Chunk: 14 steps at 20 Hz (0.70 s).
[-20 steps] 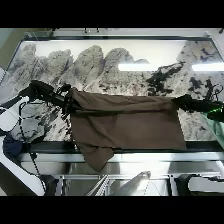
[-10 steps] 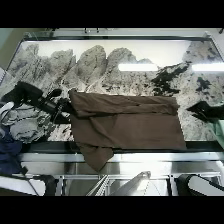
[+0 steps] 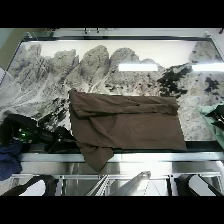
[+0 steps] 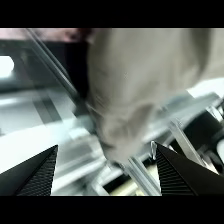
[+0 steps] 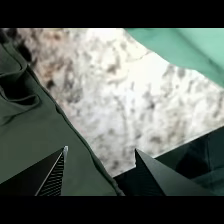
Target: Fold the shirts.
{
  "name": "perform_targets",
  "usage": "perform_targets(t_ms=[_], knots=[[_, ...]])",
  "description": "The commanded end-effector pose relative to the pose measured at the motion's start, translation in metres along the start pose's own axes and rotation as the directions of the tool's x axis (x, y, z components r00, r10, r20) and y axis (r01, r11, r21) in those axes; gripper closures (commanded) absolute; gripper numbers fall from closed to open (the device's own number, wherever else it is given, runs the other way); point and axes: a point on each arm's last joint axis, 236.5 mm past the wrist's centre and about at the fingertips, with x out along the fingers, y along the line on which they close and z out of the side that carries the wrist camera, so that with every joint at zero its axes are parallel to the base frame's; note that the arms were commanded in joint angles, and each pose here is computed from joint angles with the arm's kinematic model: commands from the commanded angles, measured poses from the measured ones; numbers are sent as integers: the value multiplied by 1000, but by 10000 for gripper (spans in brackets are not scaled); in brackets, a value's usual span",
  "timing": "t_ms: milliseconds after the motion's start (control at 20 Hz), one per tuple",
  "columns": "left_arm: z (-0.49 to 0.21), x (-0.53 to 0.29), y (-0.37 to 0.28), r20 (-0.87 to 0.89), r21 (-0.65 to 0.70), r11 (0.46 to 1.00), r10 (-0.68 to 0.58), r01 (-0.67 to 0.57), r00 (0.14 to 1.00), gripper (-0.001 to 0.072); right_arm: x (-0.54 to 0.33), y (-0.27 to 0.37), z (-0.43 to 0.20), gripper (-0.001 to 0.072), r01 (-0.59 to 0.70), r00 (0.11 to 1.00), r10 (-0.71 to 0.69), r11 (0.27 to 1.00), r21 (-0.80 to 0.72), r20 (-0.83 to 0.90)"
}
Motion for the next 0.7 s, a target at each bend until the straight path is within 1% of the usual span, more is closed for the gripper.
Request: perform_targets(t_ms=[0, 100, 250, 300, 350, 400, 450, 650], knots=[[19, 18, 3, 68, 55, 998, 8, -12, 998, 72, -4, 7, -10, 223, -24, 999, 24, 1000, 14, -32], [30, 22, -13, 55, 106, 992, -70, 64, 996, 73, -6, 8, -14, 224, -29, 998, 29, 1000, 4, -47], [35, 23, -6, 42, 114, 987, -122, 117, 992, 73, -13, 12, -15, 224, -30, 999, 29, 1000, -9, -26], [37, 22, -7, 59, 110, 980, -175, 168, 983, 74, -16, 13, -14, 224, -31, 999, 31, 999, -18, -14], [40, 19, -12, 76, 118, 967, -235, 225, 969, 159, -19, 15, -13, 224, -33, 999, 33, 999, -25, -2], [41, 18, -15, 85, 130, 955, -278, 266, 957, 303, -21, 16, -13, 224, -33, 999, 33, 999, -29, 6], [41, 20, -16, 90, 133, 948, -302, 289, 949, 382, -23, 17, -13, 224, -33, 999, 33, 999, -32, 11], [30, 47, -29, 20, 154, 932, -336, 329, 942, 385, -23, 17, -18, 223, -35, 999, 35, 999, -31, -8]])
